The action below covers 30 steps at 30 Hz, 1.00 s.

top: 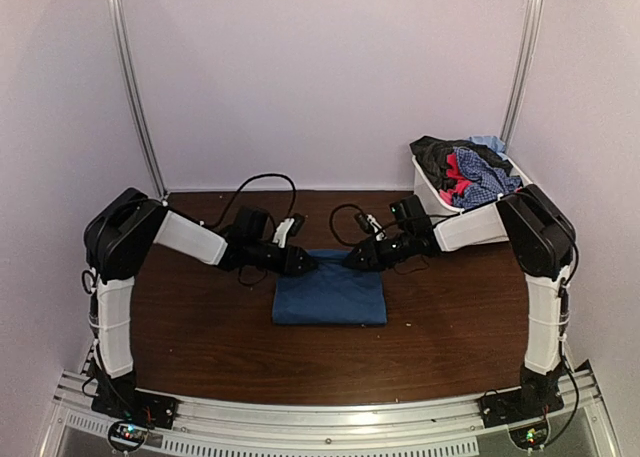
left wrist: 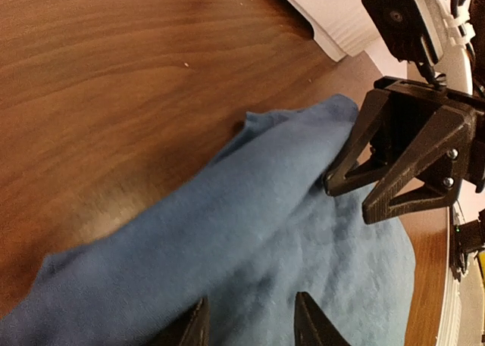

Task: Fold and stack the mixed laundry pile
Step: Smooth out the square-folded T-shirt at the center of the board.

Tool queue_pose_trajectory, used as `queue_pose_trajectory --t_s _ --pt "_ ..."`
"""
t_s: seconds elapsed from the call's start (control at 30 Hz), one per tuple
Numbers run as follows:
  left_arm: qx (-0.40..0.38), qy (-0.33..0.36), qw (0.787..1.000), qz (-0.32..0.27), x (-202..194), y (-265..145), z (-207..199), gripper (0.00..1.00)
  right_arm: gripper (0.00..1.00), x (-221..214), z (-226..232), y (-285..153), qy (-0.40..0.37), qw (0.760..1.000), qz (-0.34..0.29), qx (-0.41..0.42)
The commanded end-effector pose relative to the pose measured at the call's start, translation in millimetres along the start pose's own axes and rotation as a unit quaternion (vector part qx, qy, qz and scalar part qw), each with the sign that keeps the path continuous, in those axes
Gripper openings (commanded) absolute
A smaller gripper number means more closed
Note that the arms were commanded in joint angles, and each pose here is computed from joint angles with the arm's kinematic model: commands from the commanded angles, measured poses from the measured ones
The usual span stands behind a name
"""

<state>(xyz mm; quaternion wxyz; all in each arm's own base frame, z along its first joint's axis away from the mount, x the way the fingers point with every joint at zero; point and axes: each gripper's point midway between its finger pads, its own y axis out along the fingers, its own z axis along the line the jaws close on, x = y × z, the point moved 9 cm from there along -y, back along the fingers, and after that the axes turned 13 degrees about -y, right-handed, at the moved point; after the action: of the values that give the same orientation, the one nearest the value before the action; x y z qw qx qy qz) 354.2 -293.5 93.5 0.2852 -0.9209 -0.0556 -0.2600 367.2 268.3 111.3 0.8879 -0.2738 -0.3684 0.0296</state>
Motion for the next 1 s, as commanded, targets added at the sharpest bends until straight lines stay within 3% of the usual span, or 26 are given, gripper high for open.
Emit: queue_pose_trajectory --t_s 0.0,0.13,0.3,0.53,0.77,0.97 --pt "-0.026 -0.005 0.998 -0.064 39.1 4.3 11.7 0.39 0.33 28.4 -19.7 5.9 -0.018 0.999 -0.033 -0.004" --pt "-0.025 -0.036 0.996 -0.084 50.9 5.4 37.0 0.4 0.33 31.5 -51.3 13.6 0.007 0.999 -0.041 -0.018" --pt "-0.009 -0.064 0.996 -0.065 48.9 16.3 59.3 0.4 0.34 19.1 -83.9 27.2 0.057 0.998 -0.032 -0.022" --pt "0.021 -0.096 0.992 -0.084 37.3 -10.5 78.5 0.42 0.42 31.6 -75.5 -1.0 0.054 0.997 -0.052 -0.03" --pt "0.02 -0.023 0.993 -0.114 51.1 -62.1 35.2 0.46 0.47 54.2 -22.7 -47.7 0.022 0.996 -0.084 0.003" --pt "-0.033 0.026 0.996 -0.081 30.5 -65.8 -25.3 0.46 0.48 26.2 43.0 -40.7 0.026 0.993 -0.08 0.082"
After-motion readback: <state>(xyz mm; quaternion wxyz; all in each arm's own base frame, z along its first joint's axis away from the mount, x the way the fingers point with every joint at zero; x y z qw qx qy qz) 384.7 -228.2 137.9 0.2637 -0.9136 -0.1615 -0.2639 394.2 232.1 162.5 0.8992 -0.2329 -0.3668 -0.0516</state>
